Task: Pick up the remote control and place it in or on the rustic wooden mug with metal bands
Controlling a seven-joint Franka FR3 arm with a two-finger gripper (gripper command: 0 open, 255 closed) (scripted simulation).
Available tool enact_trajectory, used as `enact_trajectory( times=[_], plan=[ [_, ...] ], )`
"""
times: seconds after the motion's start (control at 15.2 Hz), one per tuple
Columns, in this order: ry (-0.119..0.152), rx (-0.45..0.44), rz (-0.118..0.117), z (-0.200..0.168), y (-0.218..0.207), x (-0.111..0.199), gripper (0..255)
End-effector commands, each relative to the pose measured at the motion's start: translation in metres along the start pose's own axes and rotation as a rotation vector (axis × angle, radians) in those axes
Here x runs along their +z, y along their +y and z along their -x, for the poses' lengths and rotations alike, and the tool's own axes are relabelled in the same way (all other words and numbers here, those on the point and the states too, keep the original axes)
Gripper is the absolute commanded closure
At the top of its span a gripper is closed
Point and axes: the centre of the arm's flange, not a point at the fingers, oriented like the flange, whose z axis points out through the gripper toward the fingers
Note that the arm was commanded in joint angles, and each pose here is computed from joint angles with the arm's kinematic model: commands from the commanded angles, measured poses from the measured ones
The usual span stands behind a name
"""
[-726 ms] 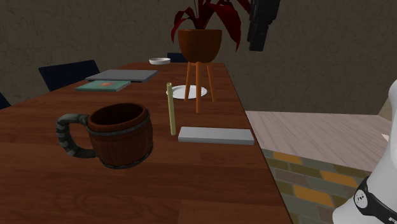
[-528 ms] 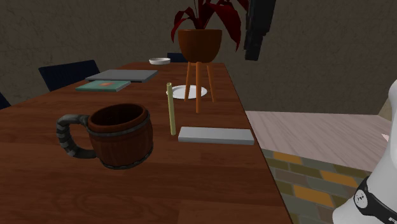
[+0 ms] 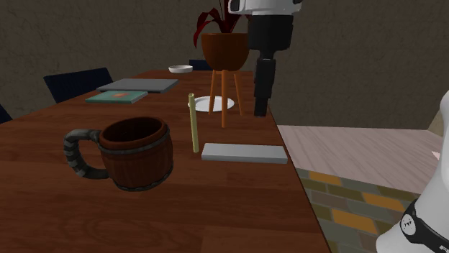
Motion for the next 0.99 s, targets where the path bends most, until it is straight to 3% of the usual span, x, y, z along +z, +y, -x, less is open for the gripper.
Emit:
enact_trajectory(
  times=[0.0,0.33,0.92],
  plan=[
    [-0.005,0.000,-0.010,-0.010,0.004,0.027,0],
    [-0.023,-0.002,-0.037,-0.030,0.015,0.091,0],
    [-0.023,-0.002,-0.038,-0.029,0.013,0.133,0]
  ],
)
